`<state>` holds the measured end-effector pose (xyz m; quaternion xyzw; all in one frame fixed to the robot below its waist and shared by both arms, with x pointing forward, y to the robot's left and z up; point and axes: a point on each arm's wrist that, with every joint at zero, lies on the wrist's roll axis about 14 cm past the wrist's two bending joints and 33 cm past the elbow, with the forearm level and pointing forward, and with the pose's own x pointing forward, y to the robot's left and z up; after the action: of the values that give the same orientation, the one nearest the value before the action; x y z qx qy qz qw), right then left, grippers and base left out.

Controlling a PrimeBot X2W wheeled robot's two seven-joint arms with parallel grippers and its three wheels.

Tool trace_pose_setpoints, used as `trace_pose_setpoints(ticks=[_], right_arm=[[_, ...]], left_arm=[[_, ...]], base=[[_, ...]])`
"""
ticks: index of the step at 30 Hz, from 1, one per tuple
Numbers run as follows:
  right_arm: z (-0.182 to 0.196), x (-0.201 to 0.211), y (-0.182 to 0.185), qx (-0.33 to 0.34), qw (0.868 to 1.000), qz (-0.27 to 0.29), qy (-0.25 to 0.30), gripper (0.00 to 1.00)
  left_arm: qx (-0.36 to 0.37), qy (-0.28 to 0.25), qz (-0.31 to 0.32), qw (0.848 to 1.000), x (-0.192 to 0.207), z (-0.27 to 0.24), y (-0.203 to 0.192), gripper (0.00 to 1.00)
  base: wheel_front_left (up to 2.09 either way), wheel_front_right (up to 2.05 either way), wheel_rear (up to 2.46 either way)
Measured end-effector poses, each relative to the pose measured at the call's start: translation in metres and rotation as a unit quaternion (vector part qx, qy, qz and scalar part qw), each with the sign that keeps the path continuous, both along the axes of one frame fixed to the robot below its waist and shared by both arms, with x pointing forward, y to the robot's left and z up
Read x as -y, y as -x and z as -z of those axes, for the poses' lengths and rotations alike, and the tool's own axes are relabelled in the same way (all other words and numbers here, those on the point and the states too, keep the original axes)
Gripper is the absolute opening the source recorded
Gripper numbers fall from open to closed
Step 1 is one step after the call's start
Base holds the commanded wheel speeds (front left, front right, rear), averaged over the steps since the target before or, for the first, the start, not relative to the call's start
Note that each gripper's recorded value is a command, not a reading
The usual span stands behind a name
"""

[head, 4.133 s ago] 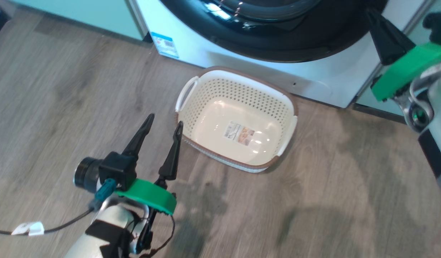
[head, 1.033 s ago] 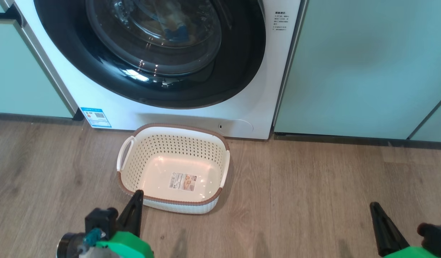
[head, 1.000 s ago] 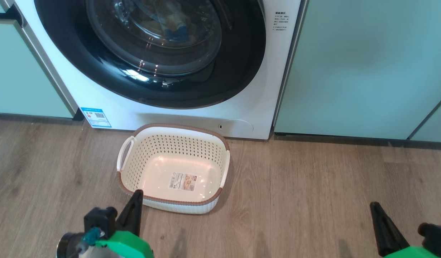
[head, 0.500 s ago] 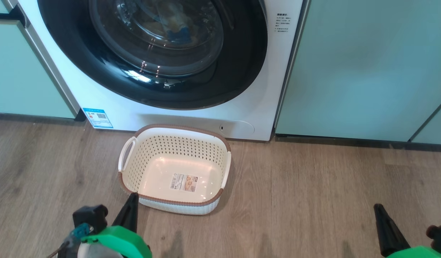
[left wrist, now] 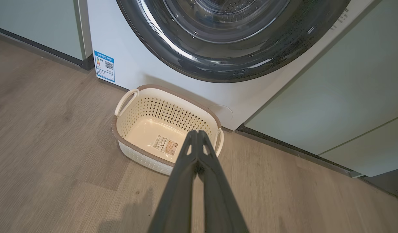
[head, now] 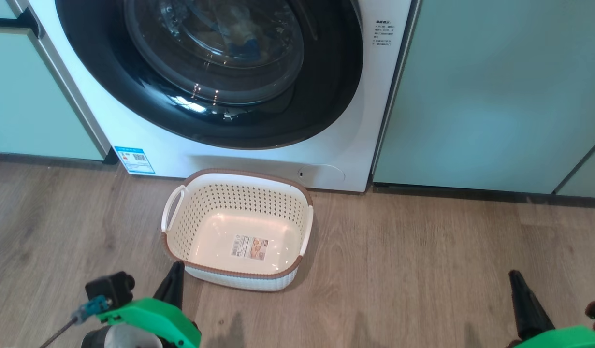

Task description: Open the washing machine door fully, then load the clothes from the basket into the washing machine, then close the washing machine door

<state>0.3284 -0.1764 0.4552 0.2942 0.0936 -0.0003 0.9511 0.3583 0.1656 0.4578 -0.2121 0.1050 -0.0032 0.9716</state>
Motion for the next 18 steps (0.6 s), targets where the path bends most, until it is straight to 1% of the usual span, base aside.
trace_pose_setpoints(ticks=[9, 18], right_arm=[[-0.0036, 0.0023, -0.0056, 0.005, 0.999, 0.010, -0.045, 0.00], [-0.0026, 0.0038, -0.0080, 0.002, 0.995, 0.022, -0.099, 0.00]], left_arm=[[-0.007, 0.053, -0.011, 0.998, -0.0020, -0.0008, -0.0029, 0.00], [-0.020, 0.110, -0.027, 0.993, -0.0057, 0.0029, -0.0028, 0.00]], base=[[0.00, 0.00, 0.00], [0.00, 0.00, 0.00]])
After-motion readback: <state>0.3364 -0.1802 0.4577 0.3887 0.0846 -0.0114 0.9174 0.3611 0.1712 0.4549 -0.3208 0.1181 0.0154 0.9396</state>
